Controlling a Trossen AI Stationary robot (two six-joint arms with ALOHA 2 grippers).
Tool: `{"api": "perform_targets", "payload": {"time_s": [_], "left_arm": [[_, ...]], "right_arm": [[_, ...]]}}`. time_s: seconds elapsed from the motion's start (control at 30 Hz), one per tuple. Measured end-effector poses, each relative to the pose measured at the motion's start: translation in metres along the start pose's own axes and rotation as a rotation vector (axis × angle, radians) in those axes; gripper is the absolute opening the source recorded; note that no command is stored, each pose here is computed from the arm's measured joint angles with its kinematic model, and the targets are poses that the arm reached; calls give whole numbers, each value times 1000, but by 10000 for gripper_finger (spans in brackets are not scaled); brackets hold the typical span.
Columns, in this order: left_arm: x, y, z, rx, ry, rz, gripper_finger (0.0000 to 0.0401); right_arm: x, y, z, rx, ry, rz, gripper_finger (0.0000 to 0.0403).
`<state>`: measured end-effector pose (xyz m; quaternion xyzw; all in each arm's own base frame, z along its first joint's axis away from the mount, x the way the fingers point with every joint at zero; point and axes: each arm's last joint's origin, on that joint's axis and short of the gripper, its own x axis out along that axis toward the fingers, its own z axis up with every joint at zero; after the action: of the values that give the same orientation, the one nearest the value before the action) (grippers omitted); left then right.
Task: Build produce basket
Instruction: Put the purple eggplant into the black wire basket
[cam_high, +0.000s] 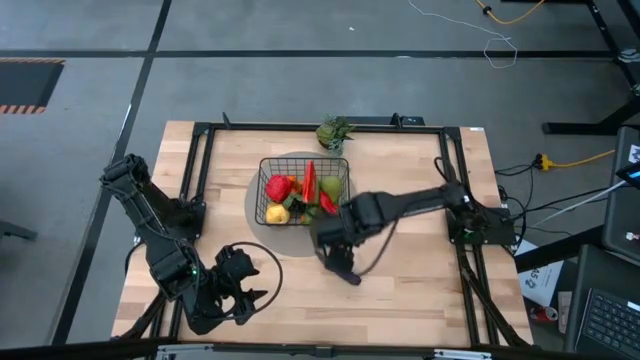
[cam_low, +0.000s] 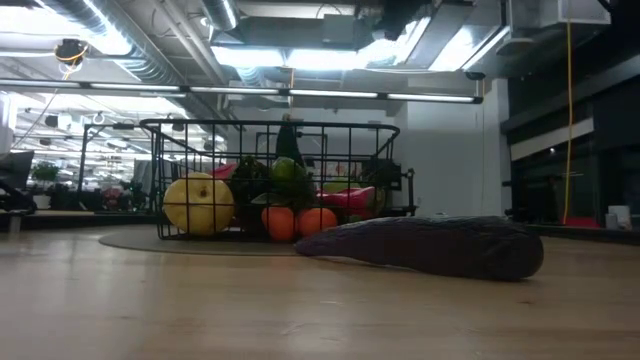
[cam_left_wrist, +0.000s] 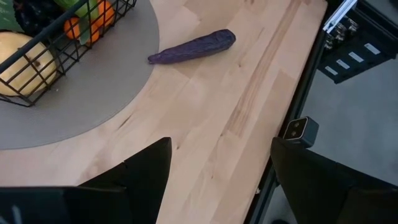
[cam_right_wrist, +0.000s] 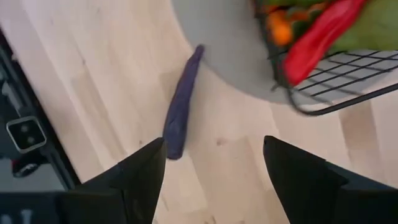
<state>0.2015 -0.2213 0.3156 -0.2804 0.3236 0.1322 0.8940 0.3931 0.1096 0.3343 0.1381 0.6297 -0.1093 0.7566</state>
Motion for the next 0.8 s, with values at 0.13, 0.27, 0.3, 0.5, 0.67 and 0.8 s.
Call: {"api": "perform_targets", "payload": {"time_s": [0.13, 0.27, 0.3, 0.5, 0.67, 0.8], "left_arm": [[0, 0, 0, 1, 0, 0, 270], [0, 0, 0, 3, 0, 0, 270], [0, 0, 0, 3, 0, 0, 270], [0, 0, 0, 4, 0, 0, 270], [0, 0, 0, 5, 2, 0, 270], [0, 0, 0, 4, 6, -1, 270]], "right_arm": [[1, 23, -17, -38, -12, -19, 268], [2, 45, -31, 4, -110, -69, 268], [2, 50, -34, 21, -134, -85, 268], [10, 73, -50, 177, -281, -167, 268], [31, 88, -54, 208, -295, -206, 268], [53, 94, -53, 204, -188, -193, 268]]}}
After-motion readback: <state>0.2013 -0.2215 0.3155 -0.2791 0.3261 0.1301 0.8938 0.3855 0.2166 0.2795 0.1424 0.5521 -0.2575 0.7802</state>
